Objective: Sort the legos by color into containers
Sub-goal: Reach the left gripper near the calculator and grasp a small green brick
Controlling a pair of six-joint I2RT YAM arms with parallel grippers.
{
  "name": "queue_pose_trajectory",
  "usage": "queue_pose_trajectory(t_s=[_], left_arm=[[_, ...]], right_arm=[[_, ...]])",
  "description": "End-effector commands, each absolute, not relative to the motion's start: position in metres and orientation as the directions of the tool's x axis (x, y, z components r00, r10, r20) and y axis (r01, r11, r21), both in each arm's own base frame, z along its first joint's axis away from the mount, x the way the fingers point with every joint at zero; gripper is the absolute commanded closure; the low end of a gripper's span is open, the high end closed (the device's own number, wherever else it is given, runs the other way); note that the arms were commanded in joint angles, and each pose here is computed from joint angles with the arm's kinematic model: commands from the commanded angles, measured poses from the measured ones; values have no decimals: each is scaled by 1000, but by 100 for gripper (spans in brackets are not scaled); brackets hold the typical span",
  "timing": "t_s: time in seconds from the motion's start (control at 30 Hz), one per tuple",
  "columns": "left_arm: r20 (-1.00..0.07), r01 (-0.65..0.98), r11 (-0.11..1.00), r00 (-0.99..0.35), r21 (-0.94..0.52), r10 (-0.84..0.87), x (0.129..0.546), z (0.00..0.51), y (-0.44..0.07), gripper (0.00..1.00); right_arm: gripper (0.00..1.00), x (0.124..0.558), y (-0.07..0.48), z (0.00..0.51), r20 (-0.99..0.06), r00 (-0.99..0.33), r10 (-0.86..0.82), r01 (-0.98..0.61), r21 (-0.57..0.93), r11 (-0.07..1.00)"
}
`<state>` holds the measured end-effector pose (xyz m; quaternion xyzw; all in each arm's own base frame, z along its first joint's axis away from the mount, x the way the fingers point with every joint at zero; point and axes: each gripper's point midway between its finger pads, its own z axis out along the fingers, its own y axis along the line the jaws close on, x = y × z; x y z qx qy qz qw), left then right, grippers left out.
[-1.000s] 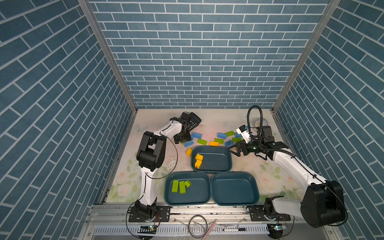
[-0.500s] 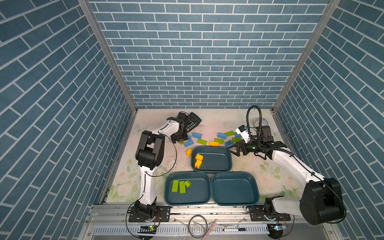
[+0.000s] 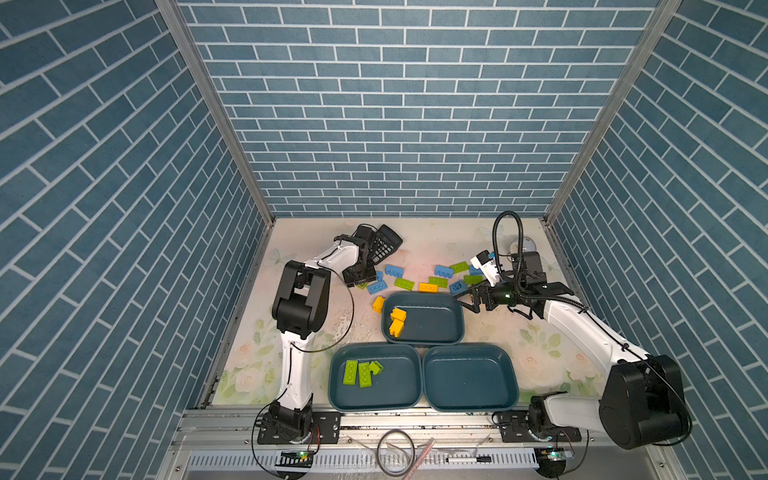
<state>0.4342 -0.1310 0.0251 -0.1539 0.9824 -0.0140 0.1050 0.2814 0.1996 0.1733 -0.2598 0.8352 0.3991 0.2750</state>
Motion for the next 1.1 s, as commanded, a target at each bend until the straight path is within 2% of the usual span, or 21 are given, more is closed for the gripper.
queue_pose_trajectory(t_s=[0.0, 0.3, 0.53, 0.7, 0.93, 1.07], left_arm=[[-170, -302, 953, -940, 2, -297, 420, 15, -118, 44], [-187, -307, 951, -936, 24, -298, 413, 23, -104, 44], [-193, -301, 953, -937, 21, -292, 420, 20, -99, 50], [-194, -290, 957, -939, 5, -284, 427, 15, -99, 50], [-205, -257, 966, -947, 15, -249, 434, 15, -95, 60], [-218, -238, 971, -949, 12, -230, 437, 23, -92, 72]], right_arm=[[1, 287, 204, 188, -701, -680, -218, -689, 507, 518], [1, 286, 204, 187, -701, -679, -219, -690, 507, 516], [1, 284, 204, 184, -698, -681, -220, -689, 509, 516], [1, 285, 203, 183, -696, -683, -221, -687, 509, 519], [1, 285, 203, 185, -698, -680, -226, -691, 504, 519], [1, 284, 203, 186, -698, -680, -224, -691, 506, 516]])
